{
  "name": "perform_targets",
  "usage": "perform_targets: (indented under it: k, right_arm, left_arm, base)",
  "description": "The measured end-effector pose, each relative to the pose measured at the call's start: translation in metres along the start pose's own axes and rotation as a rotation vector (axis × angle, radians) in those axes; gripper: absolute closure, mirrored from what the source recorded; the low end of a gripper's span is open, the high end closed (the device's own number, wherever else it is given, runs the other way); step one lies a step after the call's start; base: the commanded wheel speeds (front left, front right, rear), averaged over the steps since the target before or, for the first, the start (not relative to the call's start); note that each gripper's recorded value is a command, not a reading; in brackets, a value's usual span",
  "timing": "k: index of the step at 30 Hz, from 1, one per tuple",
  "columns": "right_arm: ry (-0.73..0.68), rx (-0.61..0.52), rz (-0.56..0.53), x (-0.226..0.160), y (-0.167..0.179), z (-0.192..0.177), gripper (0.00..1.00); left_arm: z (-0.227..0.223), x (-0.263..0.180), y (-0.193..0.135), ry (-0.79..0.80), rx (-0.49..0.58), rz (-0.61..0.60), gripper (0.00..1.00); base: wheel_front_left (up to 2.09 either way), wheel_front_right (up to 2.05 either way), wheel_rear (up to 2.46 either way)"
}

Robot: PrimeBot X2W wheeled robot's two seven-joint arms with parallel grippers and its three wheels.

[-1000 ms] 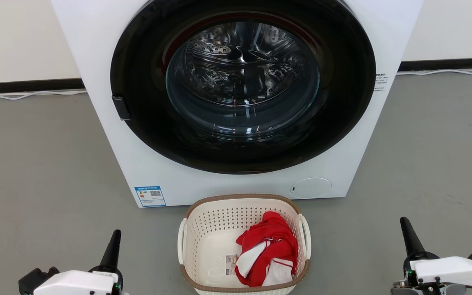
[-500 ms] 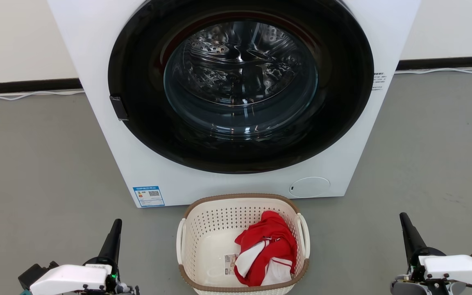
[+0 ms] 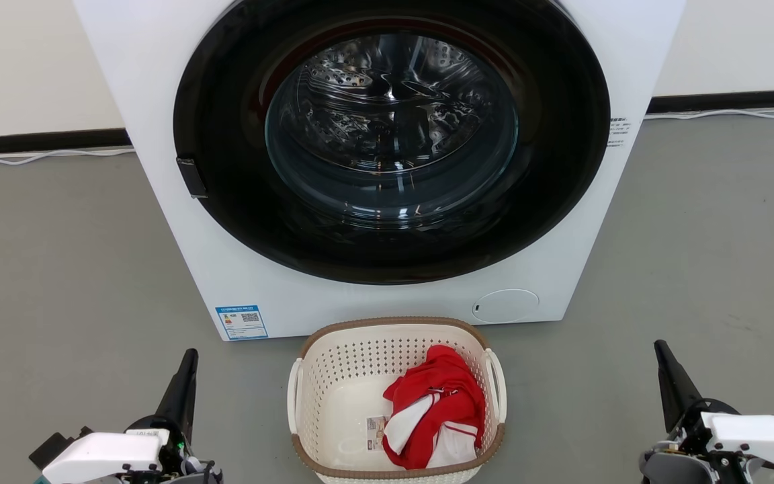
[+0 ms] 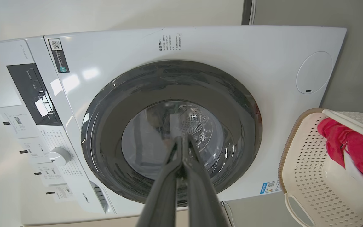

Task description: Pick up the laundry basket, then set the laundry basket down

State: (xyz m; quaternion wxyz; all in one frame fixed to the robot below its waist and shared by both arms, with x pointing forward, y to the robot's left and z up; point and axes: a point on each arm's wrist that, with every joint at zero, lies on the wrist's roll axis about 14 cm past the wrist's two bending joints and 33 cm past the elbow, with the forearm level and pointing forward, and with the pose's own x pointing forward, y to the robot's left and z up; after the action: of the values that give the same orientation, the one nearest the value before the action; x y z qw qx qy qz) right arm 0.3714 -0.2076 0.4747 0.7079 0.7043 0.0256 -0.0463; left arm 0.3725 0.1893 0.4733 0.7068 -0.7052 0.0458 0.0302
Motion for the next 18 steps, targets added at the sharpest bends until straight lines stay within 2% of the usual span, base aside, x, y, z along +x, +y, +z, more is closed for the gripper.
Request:
perform_targets:
  k: [18]
  right_arm:
    - [0.0, 0.008, 0.018, 0.0037, 0.0065, -0.0004, 1.0]
  left_arm:
    - [0.0006, 0.0002, -0.0017, -0.002, -0.008, -0.008, 1.0]
  base:
    - [0.0, 0.0, 0.0]
